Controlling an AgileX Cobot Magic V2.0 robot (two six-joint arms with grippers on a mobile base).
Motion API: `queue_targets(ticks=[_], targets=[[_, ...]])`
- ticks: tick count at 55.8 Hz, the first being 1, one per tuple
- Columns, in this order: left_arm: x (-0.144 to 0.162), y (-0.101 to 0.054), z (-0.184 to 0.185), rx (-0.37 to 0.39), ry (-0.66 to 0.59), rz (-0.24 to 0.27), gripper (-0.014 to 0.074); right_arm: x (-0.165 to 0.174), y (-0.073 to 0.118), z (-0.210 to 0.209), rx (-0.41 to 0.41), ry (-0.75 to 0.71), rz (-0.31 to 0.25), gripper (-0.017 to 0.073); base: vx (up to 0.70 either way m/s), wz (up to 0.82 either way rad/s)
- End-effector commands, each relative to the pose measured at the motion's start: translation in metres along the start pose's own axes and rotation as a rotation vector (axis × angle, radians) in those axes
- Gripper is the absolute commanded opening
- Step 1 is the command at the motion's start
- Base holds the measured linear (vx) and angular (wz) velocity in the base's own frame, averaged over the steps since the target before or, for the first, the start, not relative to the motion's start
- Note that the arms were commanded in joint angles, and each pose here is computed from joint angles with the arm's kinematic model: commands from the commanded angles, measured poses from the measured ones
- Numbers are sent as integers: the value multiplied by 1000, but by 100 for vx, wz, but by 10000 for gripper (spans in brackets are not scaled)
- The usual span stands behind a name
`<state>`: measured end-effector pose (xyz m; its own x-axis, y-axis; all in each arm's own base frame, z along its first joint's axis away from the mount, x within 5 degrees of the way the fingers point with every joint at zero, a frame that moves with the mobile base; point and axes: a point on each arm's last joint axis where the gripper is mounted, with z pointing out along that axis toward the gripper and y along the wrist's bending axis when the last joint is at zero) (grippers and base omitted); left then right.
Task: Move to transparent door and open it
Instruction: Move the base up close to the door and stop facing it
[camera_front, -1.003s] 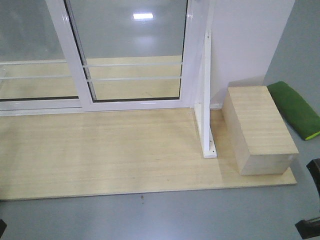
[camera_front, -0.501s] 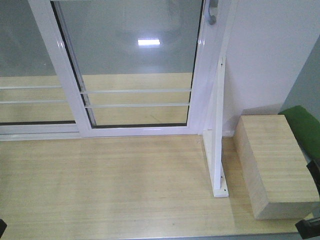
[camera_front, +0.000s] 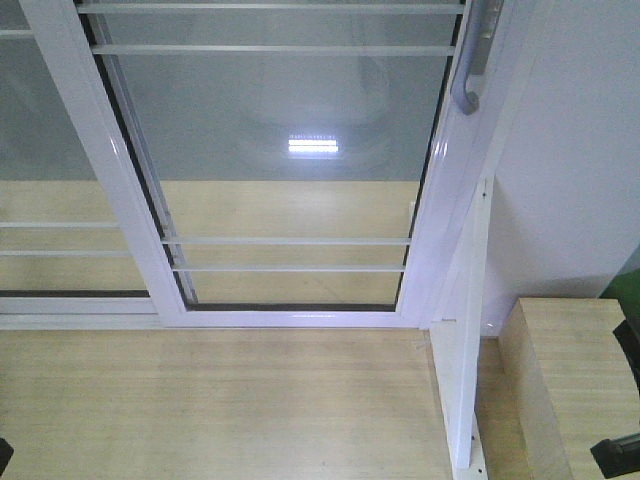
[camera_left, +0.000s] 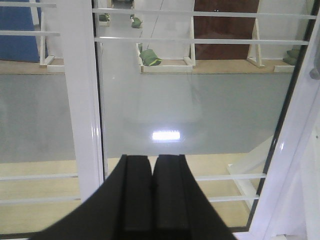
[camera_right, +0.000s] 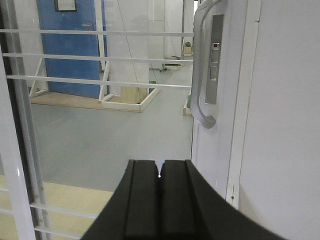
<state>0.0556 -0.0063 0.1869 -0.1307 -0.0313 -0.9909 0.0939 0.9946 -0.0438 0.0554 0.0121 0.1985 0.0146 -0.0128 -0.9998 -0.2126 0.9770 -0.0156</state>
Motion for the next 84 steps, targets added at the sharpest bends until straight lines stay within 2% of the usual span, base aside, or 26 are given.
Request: queue_targets(ticks=[1,34,84], targets=[[-15,0,-3,-1,-115,-11,-6,-8,-1,-1,13,-95,-19,-9,34,6],[-15,0,-3,-1,-115,-11,-6,-8,-1,-1,13,-95,-19,-9,21,3],[-15,0,-3,-1,-115,-11,-6,-8,-1,-1,11,-95,-18,-9,2,0]])
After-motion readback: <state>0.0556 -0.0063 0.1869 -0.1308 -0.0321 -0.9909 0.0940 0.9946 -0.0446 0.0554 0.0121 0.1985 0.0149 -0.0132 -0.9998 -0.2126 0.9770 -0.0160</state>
